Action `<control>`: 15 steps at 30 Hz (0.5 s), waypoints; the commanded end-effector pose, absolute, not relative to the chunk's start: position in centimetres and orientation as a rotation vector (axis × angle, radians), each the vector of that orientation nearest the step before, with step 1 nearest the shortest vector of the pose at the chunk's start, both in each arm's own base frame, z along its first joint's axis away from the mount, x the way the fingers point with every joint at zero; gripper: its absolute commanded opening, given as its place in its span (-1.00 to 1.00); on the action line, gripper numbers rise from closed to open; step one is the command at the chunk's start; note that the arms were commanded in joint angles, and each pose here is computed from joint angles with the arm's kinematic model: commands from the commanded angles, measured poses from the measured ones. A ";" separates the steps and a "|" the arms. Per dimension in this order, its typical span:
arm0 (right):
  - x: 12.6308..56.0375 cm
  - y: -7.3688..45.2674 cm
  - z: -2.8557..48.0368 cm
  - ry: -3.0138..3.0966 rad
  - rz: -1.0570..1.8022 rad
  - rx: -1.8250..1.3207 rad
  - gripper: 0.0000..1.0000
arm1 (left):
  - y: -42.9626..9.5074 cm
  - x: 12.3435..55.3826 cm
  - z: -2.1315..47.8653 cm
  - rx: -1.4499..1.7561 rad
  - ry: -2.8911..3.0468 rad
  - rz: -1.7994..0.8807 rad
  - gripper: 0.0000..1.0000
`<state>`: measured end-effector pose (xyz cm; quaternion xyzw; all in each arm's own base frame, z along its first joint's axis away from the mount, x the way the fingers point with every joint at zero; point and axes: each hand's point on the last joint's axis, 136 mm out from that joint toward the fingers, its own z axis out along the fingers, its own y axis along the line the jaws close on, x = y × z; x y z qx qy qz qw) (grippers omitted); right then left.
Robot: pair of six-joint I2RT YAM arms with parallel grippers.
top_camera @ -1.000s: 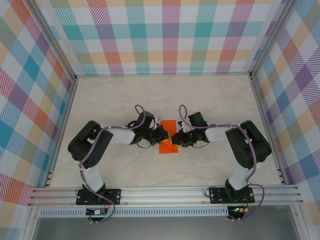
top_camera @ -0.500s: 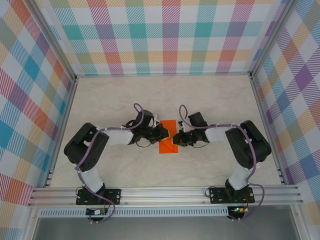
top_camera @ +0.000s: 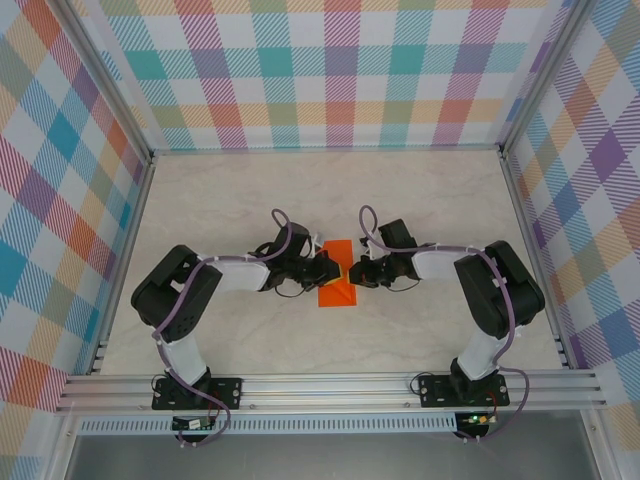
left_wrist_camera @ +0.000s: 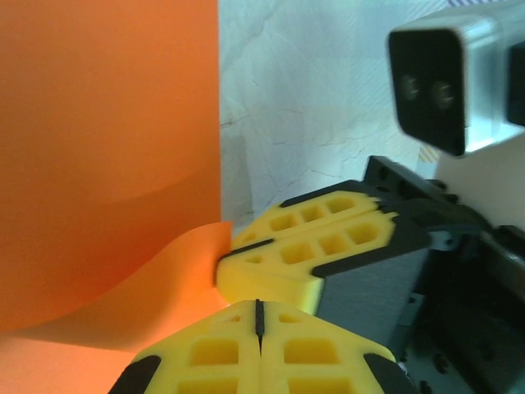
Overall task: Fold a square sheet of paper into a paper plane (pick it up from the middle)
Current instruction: Fold the triangle a second time at the center of the table.
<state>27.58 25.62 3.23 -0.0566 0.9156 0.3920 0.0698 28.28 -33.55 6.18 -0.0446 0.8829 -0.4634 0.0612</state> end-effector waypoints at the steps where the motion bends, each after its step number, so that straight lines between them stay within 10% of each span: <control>1: 28.5 25.6 3.9 2.735 1.162 -0.212 -0.89 | -34.2 28.4 6.2 -0.087 2.675 -1.389 -0.97; 15: 28.7 25.1 3.1 2.769 1.120 -0.207 -0.89 | -34.7 28.7 5.5 -0.084 2.693 -1.379 -0.97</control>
